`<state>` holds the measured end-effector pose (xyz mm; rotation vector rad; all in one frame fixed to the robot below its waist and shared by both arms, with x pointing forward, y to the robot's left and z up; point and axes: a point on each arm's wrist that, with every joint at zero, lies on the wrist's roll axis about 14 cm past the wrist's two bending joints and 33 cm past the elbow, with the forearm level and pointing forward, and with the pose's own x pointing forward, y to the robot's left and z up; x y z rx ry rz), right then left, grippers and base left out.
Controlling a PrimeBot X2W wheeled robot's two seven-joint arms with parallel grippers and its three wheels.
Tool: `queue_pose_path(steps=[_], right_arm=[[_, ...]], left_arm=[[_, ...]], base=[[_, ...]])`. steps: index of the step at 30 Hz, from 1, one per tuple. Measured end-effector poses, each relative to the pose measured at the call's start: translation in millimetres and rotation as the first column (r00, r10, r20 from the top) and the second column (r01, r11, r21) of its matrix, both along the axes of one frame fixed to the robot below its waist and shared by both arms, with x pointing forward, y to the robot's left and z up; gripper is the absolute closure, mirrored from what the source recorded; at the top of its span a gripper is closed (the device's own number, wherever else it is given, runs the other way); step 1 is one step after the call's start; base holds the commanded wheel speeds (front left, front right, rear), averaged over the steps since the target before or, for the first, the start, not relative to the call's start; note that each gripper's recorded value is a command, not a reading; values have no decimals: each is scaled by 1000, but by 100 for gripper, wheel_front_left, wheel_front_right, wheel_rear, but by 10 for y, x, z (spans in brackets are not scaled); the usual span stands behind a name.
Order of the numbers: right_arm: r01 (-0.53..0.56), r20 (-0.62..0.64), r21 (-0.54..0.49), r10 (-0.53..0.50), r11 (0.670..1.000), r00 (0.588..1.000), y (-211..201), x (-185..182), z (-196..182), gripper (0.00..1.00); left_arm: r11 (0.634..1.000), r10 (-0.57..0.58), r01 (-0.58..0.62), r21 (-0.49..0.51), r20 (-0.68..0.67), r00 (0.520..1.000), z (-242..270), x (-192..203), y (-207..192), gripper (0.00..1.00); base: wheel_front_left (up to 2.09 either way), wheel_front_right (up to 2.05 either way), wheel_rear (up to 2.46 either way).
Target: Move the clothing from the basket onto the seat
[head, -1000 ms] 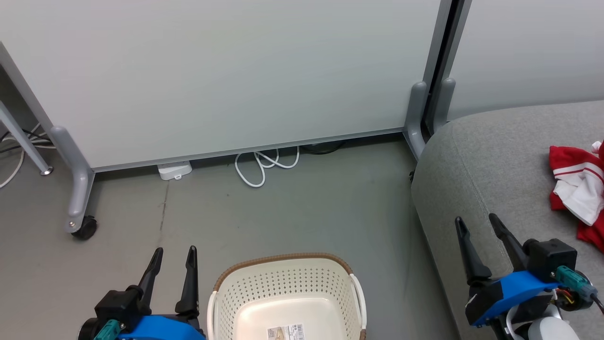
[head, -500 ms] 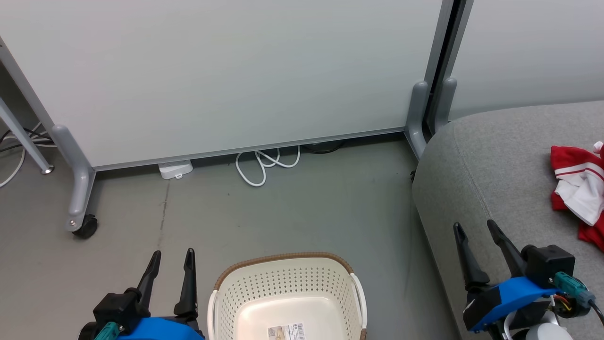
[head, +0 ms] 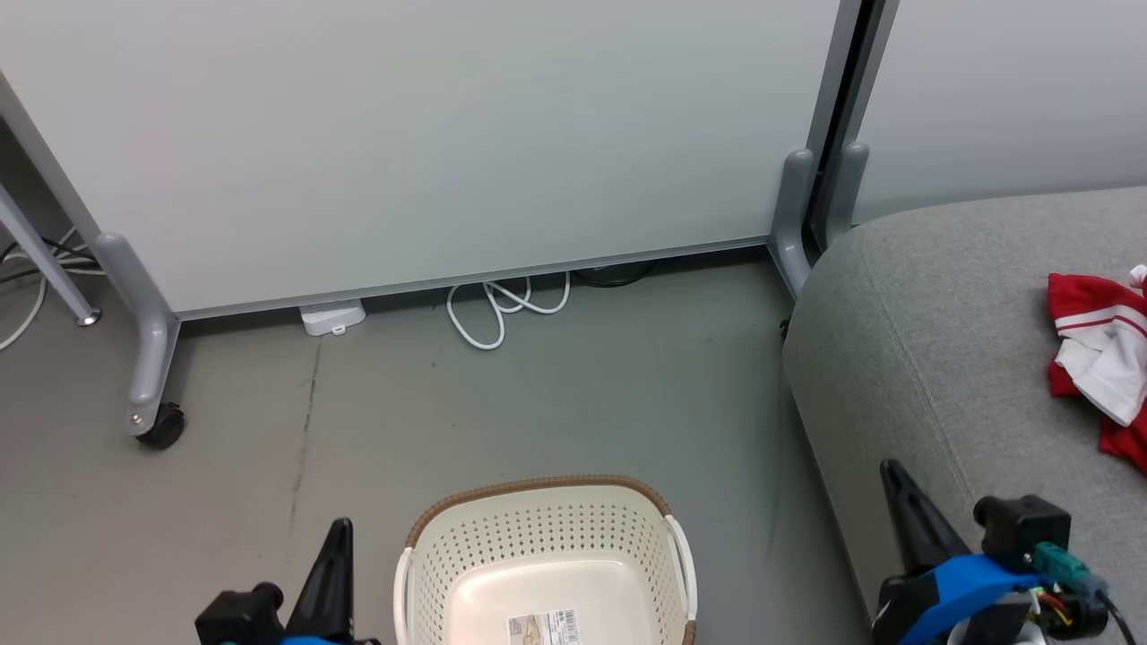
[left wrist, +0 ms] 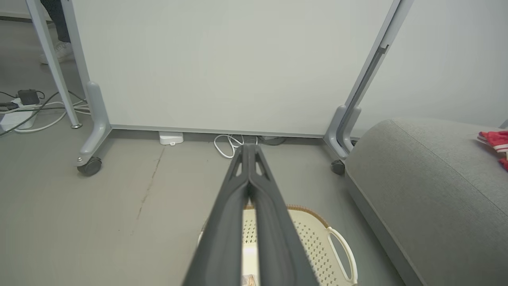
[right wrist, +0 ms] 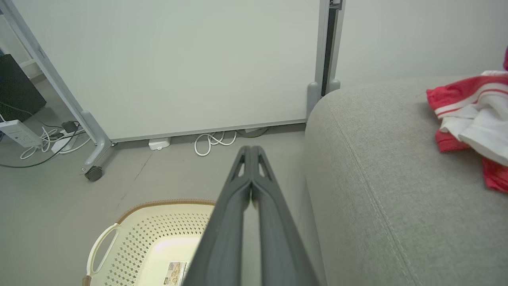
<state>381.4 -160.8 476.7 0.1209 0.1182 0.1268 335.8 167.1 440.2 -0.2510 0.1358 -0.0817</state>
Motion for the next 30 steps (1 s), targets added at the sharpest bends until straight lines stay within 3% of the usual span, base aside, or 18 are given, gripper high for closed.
queue_pose_path(steps=[6,14,30], right_arm=[[5,-81,6,-5,1000,997,-2,-121,-259,100],[56,-110,145,-40,988,993,-50,-131,-276,100],[138,-134,400,-92,906,987,-129,-104,-207,100]], left_arm=[[1000,8,-9,-10,-83,997,-247,-159,-8,100],[989,57,-73,-132,-118,991,-260,-151,51,100],[918,134,-174,-357,-134,982,-132,-11,176,100]], base=[[0,0,0],[0,0,0],[0,0,0]])
